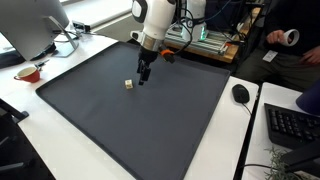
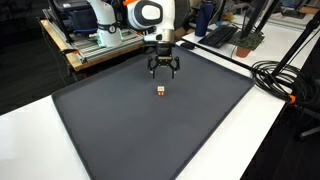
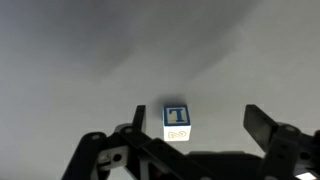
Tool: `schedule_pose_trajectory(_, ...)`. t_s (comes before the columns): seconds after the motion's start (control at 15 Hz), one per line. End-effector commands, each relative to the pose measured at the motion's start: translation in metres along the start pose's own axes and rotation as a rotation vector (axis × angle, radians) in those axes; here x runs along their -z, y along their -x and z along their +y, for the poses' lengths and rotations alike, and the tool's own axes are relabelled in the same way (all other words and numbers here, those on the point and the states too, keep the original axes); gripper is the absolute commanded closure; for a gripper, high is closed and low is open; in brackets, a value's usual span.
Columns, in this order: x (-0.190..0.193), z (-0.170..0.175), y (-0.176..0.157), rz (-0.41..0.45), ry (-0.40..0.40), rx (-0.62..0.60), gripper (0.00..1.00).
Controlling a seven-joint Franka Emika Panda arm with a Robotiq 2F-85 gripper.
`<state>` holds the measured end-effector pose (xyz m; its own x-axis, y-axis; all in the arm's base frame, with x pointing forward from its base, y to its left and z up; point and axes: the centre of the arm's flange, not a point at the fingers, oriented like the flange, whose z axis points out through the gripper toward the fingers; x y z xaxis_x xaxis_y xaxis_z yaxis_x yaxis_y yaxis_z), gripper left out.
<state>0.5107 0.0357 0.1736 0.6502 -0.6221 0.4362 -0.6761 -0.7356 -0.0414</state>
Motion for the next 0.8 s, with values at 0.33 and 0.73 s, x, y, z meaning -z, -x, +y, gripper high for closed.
schedule_pose_trajectory(0.33, -0.021, 0.008, -0.008, 0.025, 0.026, -0.053, 0.0)
schedule_pose_trajectory(0.73, -0.031, 0.012, -0.011, 0.045, 0.045, -0.04, 0.08)
